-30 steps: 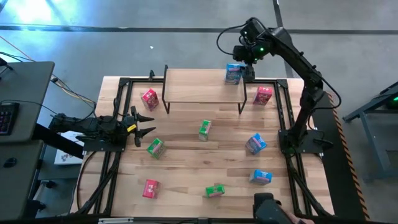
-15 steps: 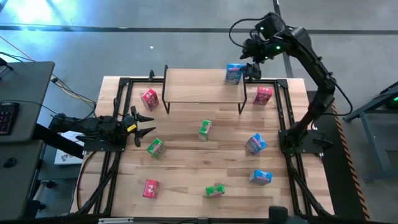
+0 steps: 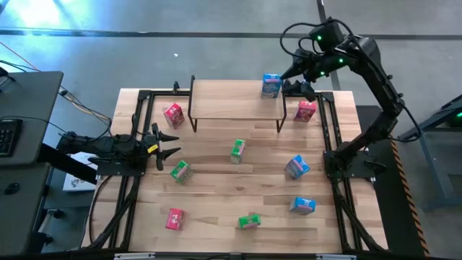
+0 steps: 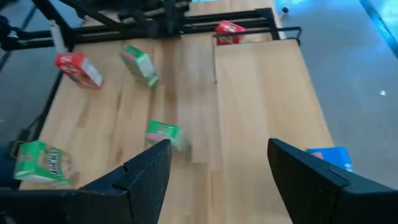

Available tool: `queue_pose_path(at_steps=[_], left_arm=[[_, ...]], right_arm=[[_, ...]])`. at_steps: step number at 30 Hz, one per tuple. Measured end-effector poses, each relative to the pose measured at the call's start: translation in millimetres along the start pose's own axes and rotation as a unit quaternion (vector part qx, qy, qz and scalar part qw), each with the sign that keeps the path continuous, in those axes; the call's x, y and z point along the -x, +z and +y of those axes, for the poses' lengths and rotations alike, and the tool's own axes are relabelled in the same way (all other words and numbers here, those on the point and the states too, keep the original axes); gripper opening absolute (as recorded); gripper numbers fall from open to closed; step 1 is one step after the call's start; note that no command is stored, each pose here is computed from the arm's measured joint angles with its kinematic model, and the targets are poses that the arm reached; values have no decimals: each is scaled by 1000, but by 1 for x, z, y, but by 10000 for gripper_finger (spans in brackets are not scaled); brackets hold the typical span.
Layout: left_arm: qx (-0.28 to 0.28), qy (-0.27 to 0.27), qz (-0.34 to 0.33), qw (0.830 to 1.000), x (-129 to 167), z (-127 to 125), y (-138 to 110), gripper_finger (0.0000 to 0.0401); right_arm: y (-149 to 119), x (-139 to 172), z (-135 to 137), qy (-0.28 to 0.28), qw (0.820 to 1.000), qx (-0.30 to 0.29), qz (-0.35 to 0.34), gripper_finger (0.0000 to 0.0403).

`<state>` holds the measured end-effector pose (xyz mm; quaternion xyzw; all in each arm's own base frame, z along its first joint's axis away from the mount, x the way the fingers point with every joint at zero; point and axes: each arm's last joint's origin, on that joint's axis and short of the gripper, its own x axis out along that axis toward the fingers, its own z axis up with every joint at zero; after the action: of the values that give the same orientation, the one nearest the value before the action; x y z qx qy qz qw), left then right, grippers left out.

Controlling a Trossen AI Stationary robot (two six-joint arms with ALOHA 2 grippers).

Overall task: Stack cereal on shelf
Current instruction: Put the left green cereal box on the shelf

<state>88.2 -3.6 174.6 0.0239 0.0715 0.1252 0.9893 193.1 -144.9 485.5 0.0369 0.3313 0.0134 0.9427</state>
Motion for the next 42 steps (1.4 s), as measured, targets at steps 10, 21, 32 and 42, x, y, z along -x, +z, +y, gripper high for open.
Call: queue_pose_path(at_steps=[10,21,32,42], left_arm=[[0,0,0,1000,0,0,0,190],[0,0,0,1000,0,0,0,190],[0,0,0,1000,0,0,0,190],[1,1,-1,1000,0,0,0,190]], right_arm=[[6,-5,23,-43,998,-45,27,259],[14,-15,39,-89,991,-100,26,259],[26,-23,56,-80,986,-144,-13,259],[31,-28,70,-72,982,-172,-25,259]])
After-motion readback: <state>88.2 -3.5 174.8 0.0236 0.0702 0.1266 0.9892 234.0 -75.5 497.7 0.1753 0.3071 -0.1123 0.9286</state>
